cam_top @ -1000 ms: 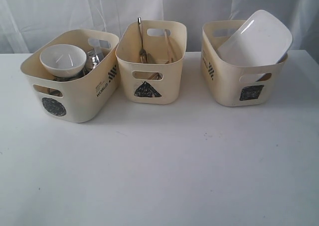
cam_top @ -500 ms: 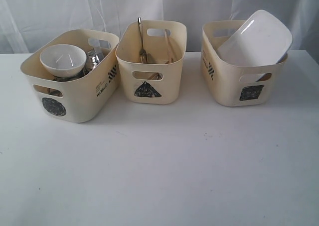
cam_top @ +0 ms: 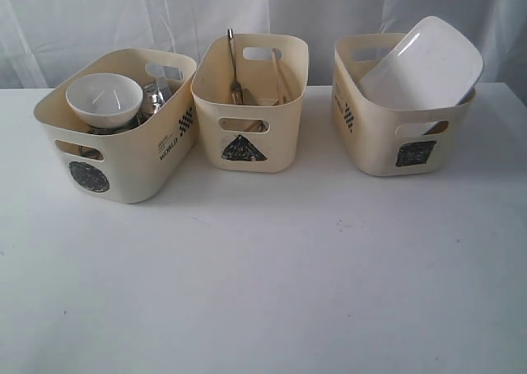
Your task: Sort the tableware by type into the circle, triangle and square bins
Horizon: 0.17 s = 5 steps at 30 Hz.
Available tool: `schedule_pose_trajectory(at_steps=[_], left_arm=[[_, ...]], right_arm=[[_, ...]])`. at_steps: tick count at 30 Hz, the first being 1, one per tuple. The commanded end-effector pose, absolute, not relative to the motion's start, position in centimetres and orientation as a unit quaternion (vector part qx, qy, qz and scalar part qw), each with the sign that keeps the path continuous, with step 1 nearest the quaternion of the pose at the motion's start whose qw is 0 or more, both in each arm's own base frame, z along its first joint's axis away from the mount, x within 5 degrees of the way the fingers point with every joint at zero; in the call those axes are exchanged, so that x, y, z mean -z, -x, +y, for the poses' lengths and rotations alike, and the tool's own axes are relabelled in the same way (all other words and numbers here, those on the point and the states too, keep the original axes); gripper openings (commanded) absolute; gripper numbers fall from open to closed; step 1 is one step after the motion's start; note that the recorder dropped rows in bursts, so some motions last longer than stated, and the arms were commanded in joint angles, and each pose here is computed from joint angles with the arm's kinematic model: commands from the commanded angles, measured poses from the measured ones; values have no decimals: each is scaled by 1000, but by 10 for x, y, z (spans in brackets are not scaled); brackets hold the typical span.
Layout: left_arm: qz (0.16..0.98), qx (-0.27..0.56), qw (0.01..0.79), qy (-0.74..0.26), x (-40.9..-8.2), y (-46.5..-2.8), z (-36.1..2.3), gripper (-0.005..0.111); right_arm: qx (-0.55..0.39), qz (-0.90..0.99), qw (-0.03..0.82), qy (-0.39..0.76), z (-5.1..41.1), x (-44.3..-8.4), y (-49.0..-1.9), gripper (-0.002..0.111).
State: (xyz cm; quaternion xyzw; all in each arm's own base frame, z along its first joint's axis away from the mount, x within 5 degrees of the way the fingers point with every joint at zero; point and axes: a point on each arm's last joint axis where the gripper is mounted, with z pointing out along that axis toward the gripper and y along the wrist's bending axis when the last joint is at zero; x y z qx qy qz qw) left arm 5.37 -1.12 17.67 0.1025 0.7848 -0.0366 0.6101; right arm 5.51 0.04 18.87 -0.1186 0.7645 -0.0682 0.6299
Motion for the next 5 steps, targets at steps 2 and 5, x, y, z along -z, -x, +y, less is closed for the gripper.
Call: schedule_pose_trajectory(at_steps=[2,5], left_arm=[[784,36,611,-101,-176,-54,-11,25],[784,36,611,-101,-176,-54,-11,25]], right_arm=[[66,764,631,118,0,-188,-55,0],[66,764,631,118,0,-188,-55,0]])
